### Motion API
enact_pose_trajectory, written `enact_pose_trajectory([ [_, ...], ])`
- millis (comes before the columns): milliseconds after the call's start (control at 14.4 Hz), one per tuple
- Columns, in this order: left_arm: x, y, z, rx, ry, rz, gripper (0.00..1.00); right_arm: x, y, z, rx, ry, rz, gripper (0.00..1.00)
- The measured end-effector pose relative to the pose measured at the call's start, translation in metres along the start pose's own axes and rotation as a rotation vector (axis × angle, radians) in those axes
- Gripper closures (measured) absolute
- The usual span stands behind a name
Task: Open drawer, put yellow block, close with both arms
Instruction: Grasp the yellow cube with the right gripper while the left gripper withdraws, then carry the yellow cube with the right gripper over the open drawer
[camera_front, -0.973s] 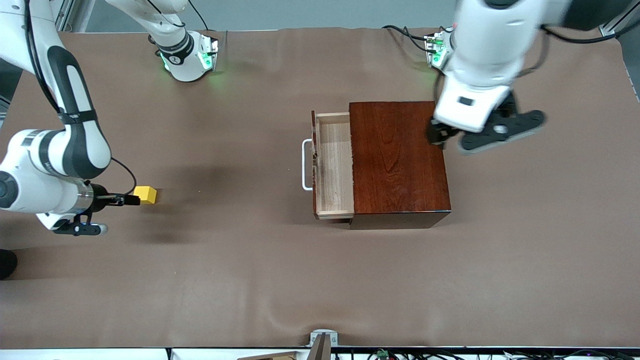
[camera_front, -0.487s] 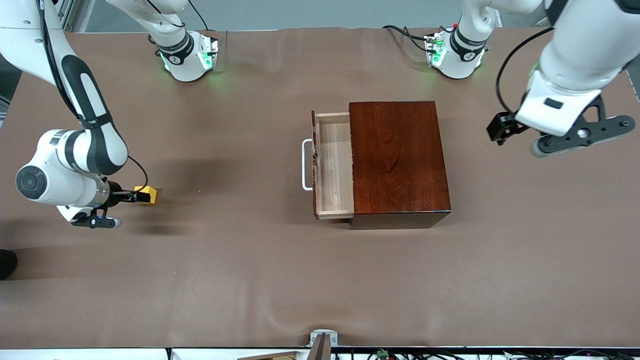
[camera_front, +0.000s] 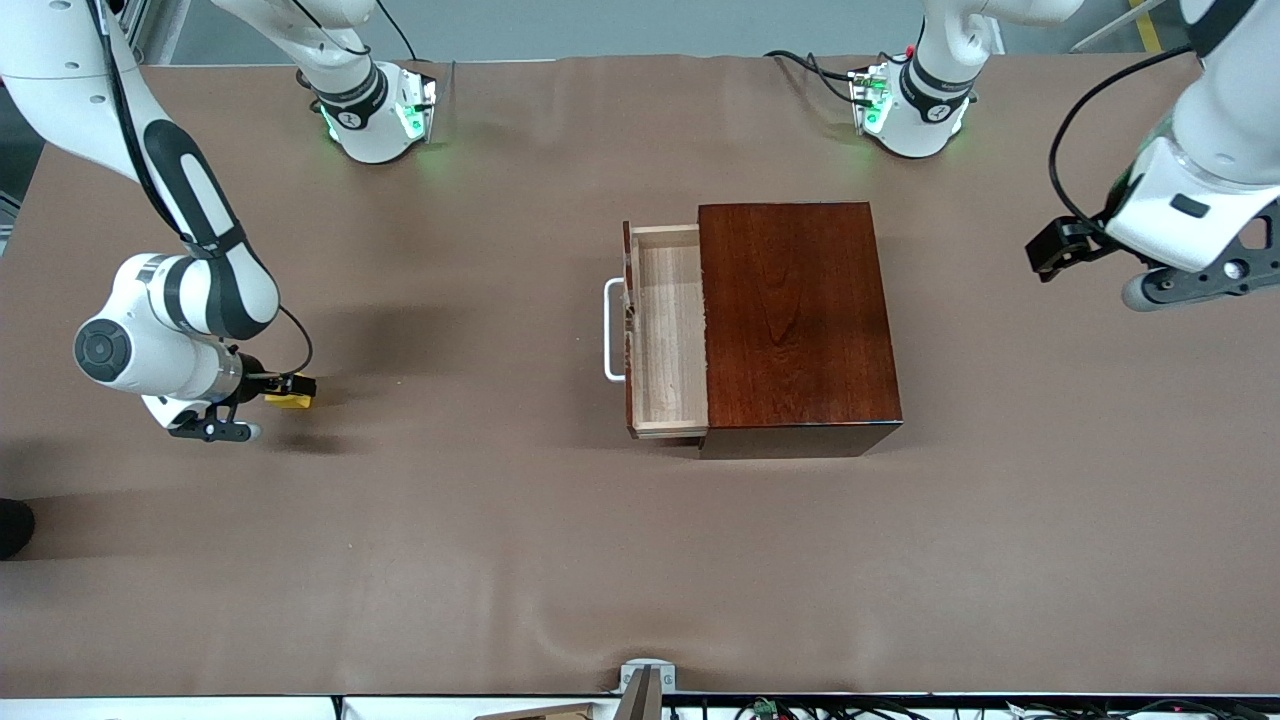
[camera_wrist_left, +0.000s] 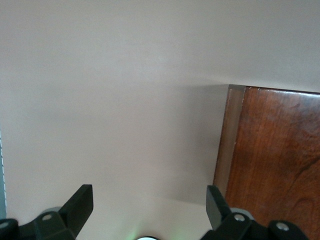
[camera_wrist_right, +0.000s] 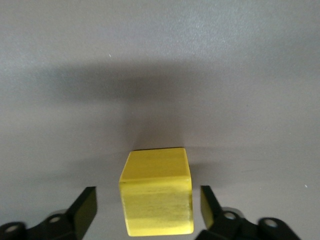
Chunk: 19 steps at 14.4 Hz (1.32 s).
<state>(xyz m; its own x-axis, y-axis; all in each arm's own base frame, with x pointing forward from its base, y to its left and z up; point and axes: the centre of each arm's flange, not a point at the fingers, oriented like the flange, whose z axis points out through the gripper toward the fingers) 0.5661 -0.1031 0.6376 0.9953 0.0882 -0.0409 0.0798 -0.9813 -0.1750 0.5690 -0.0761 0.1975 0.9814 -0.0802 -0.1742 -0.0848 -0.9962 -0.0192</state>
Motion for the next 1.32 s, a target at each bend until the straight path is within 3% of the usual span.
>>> enact_pose_trajectory([
  [209, 0.004, -0.015, 0.002, -0.020, -0.006, 0.034, 0.00, 0.000, 0.004, 0.000, 0.001, 0.002, 0.007, 0.45],
  [765, -0.001, -0.018, -0.006, -0.035, 0.009, 0.052, 0.00, 0.003, -0.008, -0.010, 0.006, -0.011, -0.014, 0.44],
  [1043, -0.005, -0.041, -0.016, -0.056, 0.026, 0.080, 0.00, 0.008, -0.027, -0.044, 0.000, -0.032, -0.043, 0.44],
  [1321, -0.006, -0.059, -0.007, -0.103, 0.043, 0.067, 0.00, 0.008, -0.044, -0.085, -0.007, -0.018, -0.065, 0.44],
])
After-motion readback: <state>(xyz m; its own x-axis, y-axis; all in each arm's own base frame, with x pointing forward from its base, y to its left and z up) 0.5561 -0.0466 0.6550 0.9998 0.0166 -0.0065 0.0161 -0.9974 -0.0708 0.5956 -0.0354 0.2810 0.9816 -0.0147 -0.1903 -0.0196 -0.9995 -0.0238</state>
